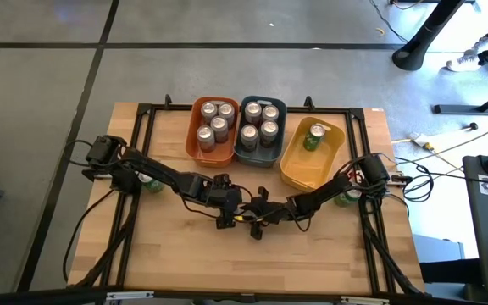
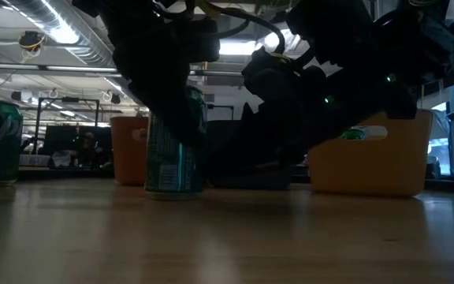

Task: Sort soda cans
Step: Put the top green soda can into the yellow bin

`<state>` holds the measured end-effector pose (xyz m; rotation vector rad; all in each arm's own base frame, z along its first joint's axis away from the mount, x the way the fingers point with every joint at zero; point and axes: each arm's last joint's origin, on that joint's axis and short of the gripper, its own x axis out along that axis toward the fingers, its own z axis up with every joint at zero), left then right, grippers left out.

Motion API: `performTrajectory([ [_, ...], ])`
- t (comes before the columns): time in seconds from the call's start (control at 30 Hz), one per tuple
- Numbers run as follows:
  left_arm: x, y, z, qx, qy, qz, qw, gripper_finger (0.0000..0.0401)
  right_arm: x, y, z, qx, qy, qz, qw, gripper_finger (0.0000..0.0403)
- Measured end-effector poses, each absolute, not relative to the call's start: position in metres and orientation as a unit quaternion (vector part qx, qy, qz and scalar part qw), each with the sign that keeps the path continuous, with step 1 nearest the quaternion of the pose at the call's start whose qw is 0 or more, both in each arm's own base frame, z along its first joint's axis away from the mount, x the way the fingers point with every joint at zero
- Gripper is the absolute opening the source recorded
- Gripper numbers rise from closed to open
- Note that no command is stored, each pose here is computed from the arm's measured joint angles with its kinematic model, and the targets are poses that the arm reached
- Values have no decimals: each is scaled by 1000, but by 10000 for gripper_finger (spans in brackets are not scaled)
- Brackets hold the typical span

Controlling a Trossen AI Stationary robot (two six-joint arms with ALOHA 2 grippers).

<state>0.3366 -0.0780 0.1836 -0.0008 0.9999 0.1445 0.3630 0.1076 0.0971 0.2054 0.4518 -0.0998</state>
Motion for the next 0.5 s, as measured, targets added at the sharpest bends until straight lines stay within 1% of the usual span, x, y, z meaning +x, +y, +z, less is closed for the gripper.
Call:
performTrajectory([
  [0.1, 337, -78, 183, 8, 480, 65, 875, 361, 363, 108, 97, 102, 223, -49, 968, 188],
  [0.2, 337, -78, 183, 9, 480, 64, 875, 361, 363, 108, 99, 102, 222, -49, 968, 205],
  [0.33, 337, -78, 188, 11, 475, 62, 878, 361, 362, 108, 111, 107, 212, -44, 970, 215],
  [0.5, 332, -77, 201, 19, 464, 54, 884, 361, 360, 107, 123, 106, 210, -42, 971, 218],
])
